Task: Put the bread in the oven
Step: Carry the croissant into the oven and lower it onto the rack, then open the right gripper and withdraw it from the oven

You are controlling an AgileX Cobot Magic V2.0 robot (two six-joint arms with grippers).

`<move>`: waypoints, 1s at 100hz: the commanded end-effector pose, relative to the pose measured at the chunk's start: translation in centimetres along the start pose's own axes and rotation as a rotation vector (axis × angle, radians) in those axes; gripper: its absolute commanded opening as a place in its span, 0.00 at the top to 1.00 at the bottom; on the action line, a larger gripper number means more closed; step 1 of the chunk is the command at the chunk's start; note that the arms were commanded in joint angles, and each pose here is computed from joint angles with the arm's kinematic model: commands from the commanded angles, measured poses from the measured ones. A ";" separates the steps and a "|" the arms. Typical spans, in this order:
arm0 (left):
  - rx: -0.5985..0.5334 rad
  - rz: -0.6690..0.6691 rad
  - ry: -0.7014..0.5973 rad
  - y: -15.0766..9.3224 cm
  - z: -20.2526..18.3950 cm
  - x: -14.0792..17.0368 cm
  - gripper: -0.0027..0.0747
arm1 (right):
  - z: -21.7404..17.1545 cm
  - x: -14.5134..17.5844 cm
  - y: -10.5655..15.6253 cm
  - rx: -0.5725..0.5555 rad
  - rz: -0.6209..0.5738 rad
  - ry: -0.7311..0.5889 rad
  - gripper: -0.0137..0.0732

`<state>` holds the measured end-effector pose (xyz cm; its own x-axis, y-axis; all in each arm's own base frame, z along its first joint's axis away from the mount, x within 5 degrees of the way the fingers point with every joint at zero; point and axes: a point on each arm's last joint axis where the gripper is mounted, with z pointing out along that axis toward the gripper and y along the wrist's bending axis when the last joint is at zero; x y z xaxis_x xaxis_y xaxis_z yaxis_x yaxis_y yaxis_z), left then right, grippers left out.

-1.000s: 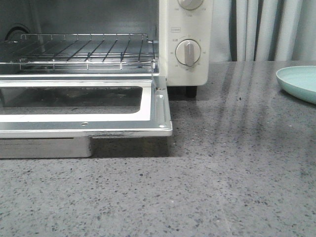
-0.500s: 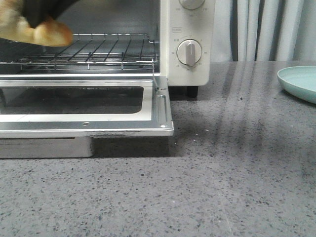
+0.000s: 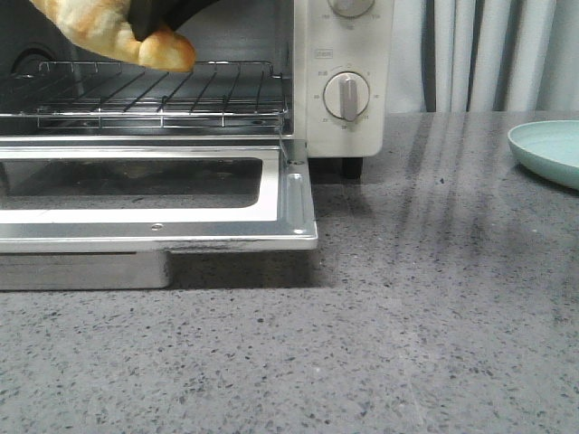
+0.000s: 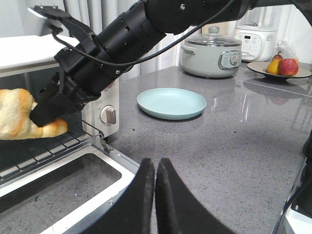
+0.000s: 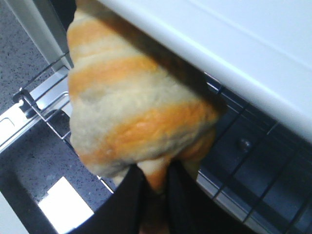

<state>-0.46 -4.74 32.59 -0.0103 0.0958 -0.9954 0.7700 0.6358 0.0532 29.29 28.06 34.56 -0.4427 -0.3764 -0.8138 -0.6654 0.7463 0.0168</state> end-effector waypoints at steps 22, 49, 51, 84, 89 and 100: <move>-0.028 -0.027 -0.085 0.2 -0.2 -1.5 0.99 | -1.9 -2.5 -0.2 0.001 -0.002 -0.163 0.19; -0.094 -0.016 -0.140 0.8 -0.3 -2.0 0.99 | -5.9 -2.3 1.4 -0.035 -0.018 -0.090 0.64; -0.100 -0.011 -0.142 0.9 -0.3 -2.0 0.99 | -6.5 -2.2 1.8 -0.044 -0.034 -0.079 0.68; -0.252 -0.039 -0.219 2.3 -0.7 -2.6 0.99 | -21.6 3.9 3.5 -0.148 -0.231 -0.369 0.92; -0.268 -0.038 -0.240 2.4 -0.8 -2.8 0.99 | -24.3 6.0 2.3 -0.124 -0.236 -0.448 0.92; -0.296 -0.040 -0.270 2.7 -0.7 -2.9 0.99 | -28.8 10.7 0.0 -0.036 -0.251 -0.561 0.92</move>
<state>1.01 -3.16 34.24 0.1023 -0.0317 -0.9943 0.5921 0.8051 0.0352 9.28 11.90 42.06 -0.0360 -0.2811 -0.9590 -0.7857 0.6009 -0.1467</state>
